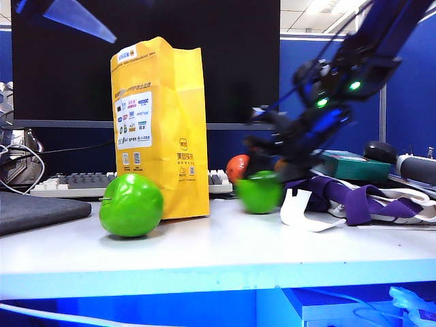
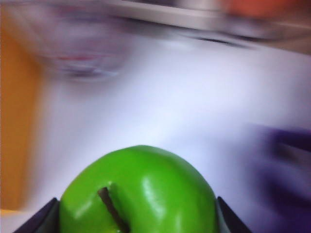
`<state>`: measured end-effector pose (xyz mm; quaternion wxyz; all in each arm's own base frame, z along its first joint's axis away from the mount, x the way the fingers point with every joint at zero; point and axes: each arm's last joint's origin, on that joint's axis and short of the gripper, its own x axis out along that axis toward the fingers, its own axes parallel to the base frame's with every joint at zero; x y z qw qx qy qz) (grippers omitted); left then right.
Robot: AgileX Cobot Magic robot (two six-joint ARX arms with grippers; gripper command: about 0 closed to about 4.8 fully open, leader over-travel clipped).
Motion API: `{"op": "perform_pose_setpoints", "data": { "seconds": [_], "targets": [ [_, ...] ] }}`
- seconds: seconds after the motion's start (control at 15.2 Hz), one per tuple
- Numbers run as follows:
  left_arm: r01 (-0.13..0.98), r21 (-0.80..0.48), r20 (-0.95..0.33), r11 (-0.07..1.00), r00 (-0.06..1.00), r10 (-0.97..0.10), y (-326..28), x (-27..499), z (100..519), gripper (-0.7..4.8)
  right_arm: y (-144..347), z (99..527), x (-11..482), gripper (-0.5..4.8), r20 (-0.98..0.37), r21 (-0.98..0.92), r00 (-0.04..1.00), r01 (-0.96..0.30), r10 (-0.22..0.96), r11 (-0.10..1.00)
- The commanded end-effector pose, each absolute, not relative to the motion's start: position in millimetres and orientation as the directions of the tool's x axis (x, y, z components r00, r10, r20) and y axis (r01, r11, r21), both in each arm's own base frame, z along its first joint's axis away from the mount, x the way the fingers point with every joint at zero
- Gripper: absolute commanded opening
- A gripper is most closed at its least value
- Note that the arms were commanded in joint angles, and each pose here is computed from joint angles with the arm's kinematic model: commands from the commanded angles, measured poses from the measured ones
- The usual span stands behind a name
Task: Pick up the green apple and throw it into the yellow paper bag.
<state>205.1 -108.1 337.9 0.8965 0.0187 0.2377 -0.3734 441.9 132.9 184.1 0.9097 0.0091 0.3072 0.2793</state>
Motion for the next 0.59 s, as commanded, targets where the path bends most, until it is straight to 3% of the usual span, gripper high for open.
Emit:
{"op": "perform_pose_setpoints", "data": {
  "seconds": [0.07, 0.39, 0.59],
  "targets": [
    [0.658, -0.053, -0.373, 0.751, 0.685, -0.626, -106, 206, 363, 4.79, 118, 251, 449, 1.03, -0.469, 0.163, 0.726, -0.49, 0.504, 0.857],
    [0.552, 0.09, -0.331, 0.829, 0.802, -0.498, -101, 205, 386, 4.79, 123, 380, 428, 1.03, -0.243, 0.205, 0.708, -0.631, 0.663, 0.748],
    [0.514, 0.126, -0.332, 0.848, 0.828, -0.452, -99, 206, 386, 4.79, 150, 432, 401, 1.06, -0.202, 0.228, 0.562, -0.769, 0.802, 0.597]
  ]
}}
